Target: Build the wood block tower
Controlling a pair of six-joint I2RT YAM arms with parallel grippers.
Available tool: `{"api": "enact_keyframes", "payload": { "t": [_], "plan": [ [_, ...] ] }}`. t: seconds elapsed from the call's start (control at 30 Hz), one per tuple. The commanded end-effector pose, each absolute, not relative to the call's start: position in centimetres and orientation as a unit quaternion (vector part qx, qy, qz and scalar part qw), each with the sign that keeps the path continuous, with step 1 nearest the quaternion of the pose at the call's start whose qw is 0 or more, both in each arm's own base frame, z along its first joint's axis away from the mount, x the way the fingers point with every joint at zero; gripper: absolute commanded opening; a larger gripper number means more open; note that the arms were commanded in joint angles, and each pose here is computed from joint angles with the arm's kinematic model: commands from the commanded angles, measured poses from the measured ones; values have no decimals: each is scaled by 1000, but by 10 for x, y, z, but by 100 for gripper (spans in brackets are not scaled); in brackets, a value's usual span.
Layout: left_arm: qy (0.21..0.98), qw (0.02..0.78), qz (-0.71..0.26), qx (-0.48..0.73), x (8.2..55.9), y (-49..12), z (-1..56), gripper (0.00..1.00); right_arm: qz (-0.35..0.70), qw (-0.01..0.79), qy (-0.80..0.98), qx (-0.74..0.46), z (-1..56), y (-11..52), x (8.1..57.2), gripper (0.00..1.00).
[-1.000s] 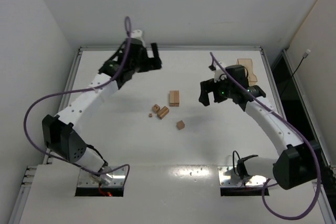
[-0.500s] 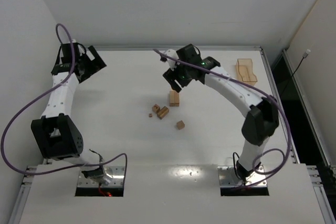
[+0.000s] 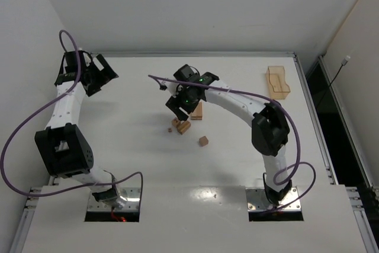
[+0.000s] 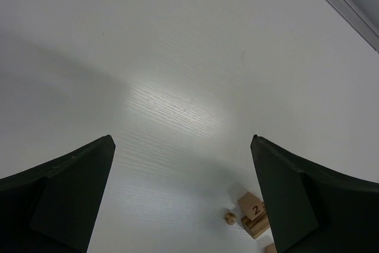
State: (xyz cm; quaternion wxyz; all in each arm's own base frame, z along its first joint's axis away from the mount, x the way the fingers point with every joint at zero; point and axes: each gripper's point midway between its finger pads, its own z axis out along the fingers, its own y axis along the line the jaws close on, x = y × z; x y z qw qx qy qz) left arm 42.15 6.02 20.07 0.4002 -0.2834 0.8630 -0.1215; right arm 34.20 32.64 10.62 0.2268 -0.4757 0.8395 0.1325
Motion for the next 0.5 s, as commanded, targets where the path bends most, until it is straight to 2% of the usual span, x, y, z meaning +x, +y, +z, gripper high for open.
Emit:
{"api": "enact_keyframes", "payload": {
  "t": [0.0,0.07,0.47],
  "plan": [
    [855,409,-141,-285,427,61,204,100,160,225,832,-481,104,348,333,62],
    [856,405,-139,-290,425,64,200,100,161,213,832,-486,92,360,328,67],
    [856,400,-157,-288,421,67,192,100,137,198,844,-479,45,376,355,65]
  ]
}}
